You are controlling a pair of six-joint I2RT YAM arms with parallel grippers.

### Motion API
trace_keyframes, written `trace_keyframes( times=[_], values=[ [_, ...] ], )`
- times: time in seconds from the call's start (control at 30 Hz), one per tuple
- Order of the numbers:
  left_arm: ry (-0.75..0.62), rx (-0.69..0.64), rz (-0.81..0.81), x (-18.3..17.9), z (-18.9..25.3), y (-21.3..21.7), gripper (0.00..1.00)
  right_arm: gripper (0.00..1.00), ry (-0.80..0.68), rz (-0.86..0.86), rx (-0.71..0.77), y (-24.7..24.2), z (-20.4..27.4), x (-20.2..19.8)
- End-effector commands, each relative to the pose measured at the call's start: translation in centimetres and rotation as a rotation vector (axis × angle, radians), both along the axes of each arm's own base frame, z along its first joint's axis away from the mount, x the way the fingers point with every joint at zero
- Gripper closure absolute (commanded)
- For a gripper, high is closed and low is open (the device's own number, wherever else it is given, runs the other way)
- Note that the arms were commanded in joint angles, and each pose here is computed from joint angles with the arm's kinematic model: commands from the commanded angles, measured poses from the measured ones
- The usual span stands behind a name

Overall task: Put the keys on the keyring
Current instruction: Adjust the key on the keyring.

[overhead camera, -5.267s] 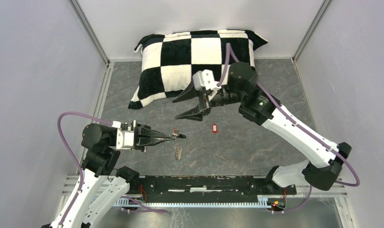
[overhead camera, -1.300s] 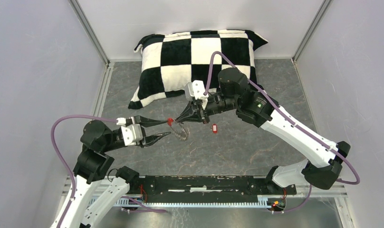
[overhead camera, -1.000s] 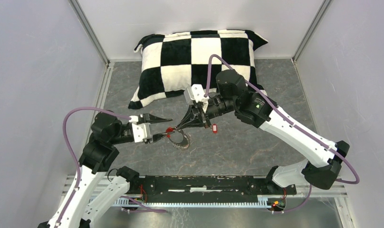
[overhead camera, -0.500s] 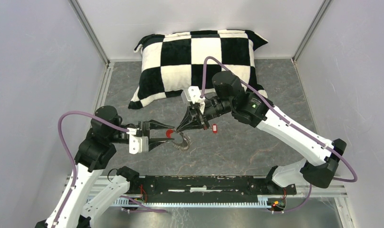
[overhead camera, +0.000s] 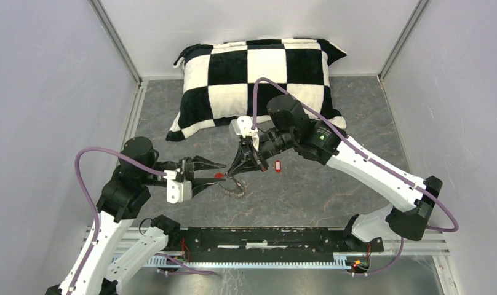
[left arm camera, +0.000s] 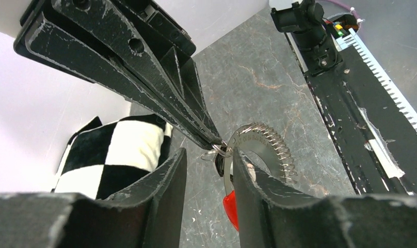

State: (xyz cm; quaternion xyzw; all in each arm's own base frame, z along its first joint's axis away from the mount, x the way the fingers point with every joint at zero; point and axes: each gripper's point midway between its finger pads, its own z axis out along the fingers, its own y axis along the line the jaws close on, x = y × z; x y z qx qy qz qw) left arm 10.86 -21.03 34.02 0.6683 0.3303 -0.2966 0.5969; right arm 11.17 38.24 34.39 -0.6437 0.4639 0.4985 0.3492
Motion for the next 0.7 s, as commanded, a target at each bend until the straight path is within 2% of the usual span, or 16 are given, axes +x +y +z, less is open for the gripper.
trace_keyframes(
  times=[0.0, 0.1, 0.37, 0.67],
  values=[
    [-0.037, -0.021, -0.062, -1.2, 0.7, -0.1, 0.58, 1.0, -0.03, 0.03, 0.077, 0.6, 2.6, -0.4],
    [-0.023, -0.012, -0.086, -1.4, 0.1, -0.2, 0.63, 1.0, -0.029, 0.025, 0.093, 0.8, 3.0, -0.3],
    [-0.055, 0.013, -0.102, -1.6, -1.1, -0.1, 0.67, 1.0, -0.021, 0.036, 0.107, 1.0, 3.2, -0.5],
    [-0.047, 0.009, -0.104, -2.1, -1.3, 0.1, 0.77, 1.0, -0.053, -0.053, 0.128, 1.1, 3.8, 0.9]
  ],
)
